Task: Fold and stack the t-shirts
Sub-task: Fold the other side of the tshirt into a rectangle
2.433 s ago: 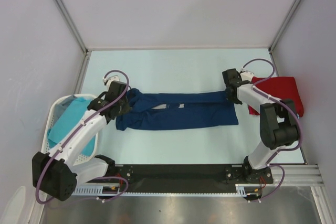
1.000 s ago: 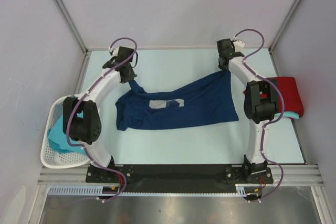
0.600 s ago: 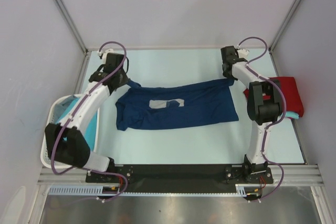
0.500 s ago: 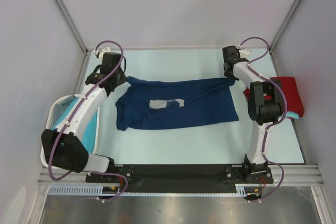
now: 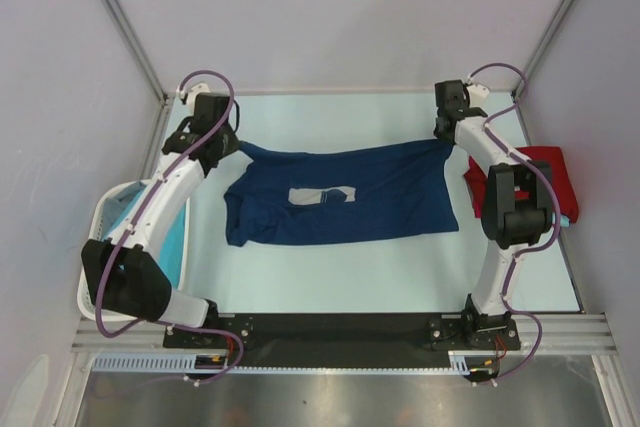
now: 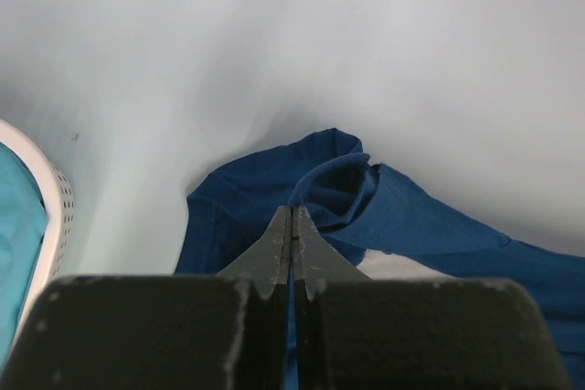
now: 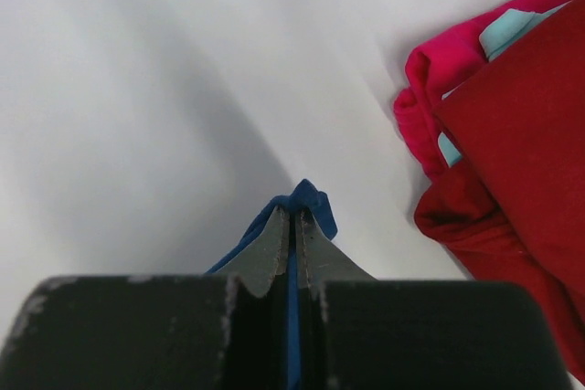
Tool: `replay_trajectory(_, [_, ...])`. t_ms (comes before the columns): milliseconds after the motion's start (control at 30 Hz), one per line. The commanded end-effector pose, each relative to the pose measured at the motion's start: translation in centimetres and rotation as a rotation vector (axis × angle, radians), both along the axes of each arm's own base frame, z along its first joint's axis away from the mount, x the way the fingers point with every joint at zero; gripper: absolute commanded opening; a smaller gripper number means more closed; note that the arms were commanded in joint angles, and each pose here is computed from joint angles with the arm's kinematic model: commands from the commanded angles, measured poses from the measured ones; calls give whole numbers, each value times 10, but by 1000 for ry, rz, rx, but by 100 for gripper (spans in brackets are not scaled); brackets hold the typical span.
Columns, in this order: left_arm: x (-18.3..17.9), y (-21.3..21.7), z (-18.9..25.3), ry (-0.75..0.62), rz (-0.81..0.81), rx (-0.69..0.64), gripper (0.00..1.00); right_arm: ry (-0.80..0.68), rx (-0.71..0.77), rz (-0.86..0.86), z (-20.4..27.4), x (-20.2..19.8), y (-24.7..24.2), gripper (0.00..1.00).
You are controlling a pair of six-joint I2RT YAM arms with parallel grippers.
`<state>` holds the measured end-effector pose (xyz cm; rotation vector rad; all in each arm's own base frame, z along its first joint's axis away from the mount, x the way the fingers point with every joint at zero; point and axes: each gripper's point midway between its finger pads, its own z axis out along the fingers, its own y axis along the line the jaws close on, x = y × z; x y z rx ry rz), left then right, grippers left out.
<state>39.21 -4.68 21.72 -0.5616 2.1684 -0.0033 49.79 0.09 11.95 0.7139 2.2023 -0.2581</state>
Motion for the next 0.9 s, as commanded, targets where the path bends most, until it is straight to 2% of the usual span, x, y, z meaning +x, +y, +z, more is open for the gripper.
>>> replay_trajectory(0, [7, 10, 35, -84, 31, 22, 0, -66, 13, -9, 19, 10, -2, 0])
replay_trajectory(867, [22, 58, 26, -56, 154, 13, 0, -63, 32, -3, 12, 10, -5, 0])
